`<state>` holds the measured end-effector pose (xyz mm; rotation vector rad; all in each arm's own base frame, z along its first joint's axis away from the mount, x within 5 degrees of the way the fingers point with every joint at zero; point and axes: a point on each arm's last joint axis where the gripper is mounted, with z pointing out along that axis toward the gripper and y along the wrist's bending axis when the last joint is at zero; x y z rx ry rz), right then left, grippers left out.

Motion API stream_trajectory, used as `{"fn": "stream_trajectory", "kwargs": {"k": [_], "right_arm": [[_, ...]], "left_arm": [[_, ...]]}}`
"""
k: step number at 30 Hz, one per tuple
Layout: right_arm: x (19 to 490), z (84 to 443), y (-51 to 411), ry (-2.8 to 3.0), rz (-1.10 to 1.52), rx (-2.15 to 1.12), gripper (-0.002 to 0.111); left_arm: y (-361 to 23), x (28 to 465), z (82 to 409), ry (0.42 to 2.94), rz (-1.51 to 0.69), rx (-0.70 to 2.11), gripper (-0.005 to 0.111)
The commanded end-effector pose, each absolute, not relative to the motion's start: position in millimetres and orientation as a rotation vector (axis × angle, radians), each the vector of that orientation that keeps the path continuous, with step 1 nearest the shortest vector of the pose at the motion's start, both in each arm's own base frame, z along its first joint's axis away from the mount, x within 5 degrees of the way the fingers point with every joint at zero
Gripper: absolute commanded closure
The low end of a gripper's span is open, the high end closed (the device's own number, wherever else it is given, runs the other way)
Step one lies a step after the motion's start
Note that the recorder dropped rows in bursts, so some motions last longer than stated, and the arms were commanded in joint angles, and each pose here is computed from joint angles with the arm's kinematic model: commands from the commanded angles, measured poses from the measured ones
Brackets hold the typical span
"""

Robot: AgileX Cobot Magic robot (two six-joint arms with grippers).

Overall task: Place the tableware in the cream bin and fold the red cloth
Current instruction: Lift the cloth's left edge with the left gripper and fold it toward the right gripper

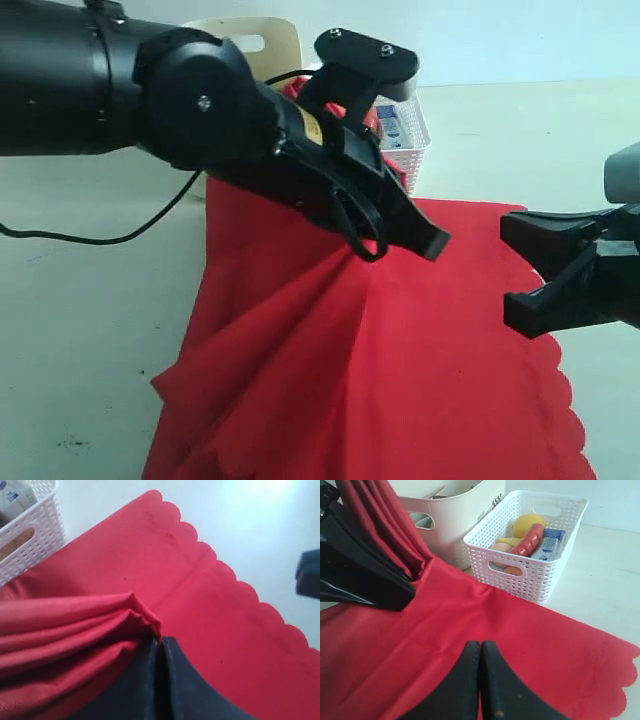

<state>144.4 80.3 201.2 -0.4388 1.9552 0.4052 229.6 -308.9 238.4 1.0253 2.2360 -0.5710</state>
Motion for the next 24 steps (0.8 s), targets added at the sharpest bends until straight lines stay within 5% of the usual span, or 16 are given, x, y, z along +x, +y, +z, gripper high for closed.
{"fn": "stream_trajectory", "kwargs": {"k": [1,20,24], "right_arm": [[147,203,77,1.933,0.348,-0.442,0.108],[153,205,68,1.919,0.241,-0.344,0.108],[155,205,62,1.920,0.183,-0.299,0.108]], "left_arm": [[-324,236,246,2.245,-0.621,0.957,0.107],[-385,239,205,2.285,-0.629,1.050,0.106],[-389,241,193,2.307,-0.615,1.063,0.093]]}}
